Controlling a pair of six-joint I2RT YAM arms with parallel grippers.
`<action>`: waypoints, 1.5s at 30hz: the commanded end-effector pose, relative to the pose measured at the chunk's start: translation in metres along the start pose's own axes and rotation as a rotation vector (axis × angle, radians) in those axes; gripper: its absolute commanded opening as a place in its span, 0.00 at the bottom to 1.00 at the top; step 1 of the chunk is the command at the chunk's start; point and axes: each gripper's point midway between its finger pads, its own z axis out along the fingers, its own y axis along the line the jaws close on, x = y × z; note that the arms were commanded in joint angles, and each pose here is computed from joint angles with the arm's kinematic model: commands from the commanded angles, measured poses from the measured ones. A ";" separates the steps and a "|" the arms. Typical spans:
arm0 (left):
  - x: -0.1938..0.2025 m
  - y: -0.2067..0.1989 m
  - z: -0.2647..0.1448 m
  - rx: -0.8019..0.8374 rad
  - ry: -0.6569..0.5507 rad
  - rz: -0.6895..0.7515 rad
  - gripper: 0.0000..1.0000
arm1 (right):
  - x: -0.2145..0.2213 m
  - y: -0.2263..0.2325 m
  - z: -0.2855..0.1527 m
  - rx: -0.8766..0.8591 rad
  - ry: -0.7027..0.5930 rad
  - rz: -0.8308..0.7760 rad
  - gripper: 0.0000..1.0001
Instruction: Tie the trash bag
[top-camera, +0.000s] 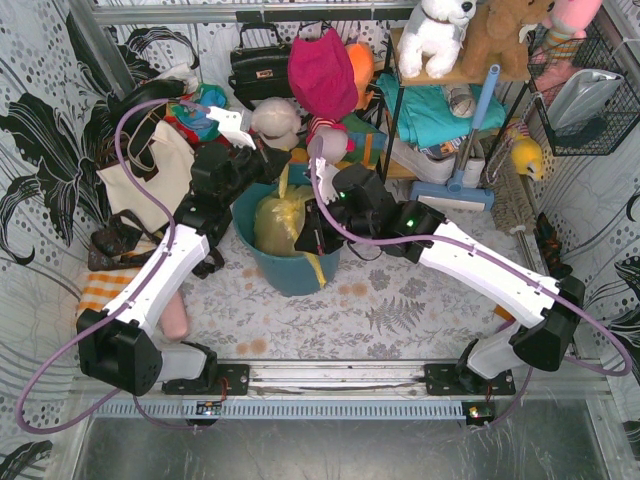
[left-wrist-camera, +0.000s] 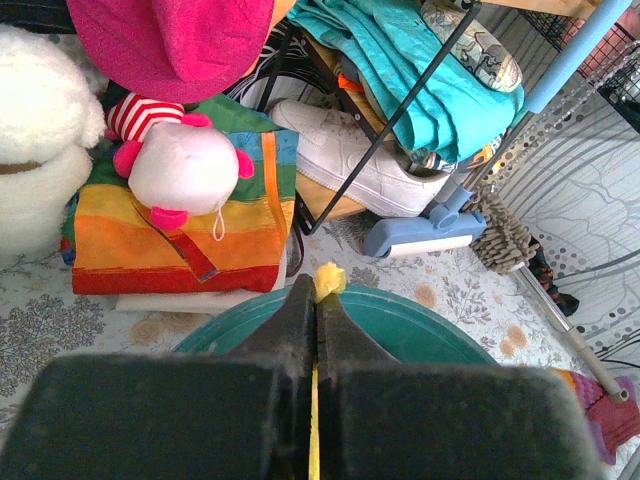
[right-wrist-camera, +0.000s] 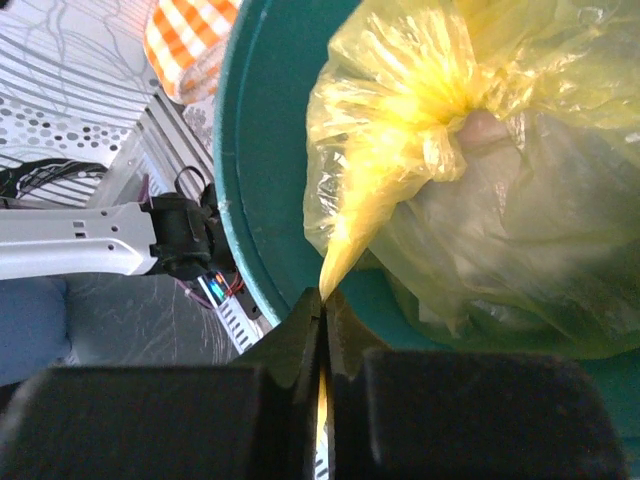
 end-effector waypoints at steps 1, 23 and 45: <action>-0.028 -0.007 0.003 0.019 -0.078 0.021 0.00 | -0.033 0.021 -0.024 -0.060 -0.147 -0.050 0.00; 0.003 0.071 0.024 -0.324 -0.024 0.014 0.00 | -0.023 0.035 -0.054 -0.250 -0.382 0.037 0.00; -0.063 -0.022 0.020 -0.007 -0.048 -0.042 0.00 | -0.057 0.015 -0.050 -0.016 -0.337 0.054 0.53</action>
